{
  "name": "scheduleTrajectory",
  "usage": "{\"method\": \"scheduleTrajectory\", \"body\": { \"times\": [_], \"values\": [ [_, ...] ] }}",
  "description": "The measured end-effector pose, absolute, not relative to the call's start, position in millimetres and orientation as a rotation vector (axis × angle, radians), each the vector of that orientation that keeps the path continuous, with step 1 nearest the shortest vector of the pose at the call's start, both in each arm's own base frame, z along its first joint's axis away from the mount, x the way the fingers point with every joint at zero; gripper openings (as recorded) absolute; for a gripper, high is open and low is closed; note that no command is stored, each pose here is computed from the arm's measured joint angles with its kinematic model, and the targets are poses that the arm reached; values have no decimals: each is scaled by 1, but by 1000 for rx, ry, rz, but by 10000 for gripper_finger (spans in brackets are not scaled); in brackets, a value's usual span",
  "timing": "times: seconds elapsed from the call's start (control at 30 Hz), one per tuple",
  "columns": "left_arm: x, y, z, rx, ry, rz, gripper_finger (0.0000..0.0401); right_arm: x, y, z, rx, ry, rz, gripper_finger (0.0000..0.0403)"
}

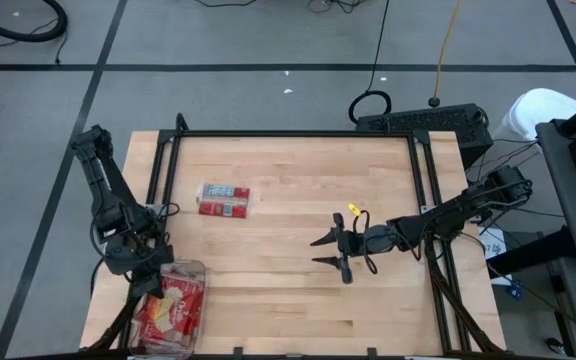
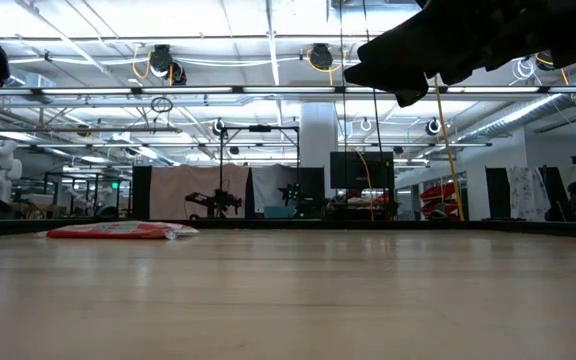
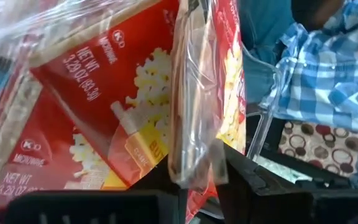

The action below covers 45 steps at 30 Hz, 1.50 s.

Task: Sort popcorn bags into baskets
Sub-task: Put the popcorn bag into the transparent bin

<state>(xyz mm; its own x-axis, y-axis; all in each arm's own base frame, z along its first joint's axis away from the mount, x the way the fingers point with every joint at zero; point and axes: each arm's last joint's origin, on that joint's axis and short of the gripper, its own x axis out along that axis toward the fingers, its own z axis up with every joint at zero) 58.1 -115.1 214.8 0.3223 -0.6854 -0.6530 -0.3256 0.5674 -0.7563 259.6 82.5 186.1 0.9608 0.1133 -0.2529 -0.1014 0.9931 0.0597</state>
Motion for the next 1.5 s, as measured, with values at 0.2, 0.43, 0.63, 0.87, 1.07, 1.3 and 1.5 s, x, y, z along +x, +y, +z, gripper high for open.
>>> {"method": "scheduleTrajectory", "body": {
  "times": [0.2,0.43,0.63,0.87,1.07,1.3,1.5],
  "values": [
    [53,-117,214,-1082,1352,-244,85,260,83,186,49,259,109,180],
    [46,-119,213,-1173,1450,-164,126,260,83,186,64,260,107,180],
    [43,-120,213,-1215,1488,-129,187,259,83,186,69,260,109,180],
    [37,-124,211,-1193,1550,-121,209,256,92,186,67,262,143,180],
    [37,-131,204,-1142,1562,-65,149,254,98,186,40,260,167,180],
    [40,-141,196,-1155,1569,32,72,254,98,186,31,259,167,180],
    [46,-155,201,-1263,1502,-65,33,254,98,186,24,258,167,180]
  ]
}}
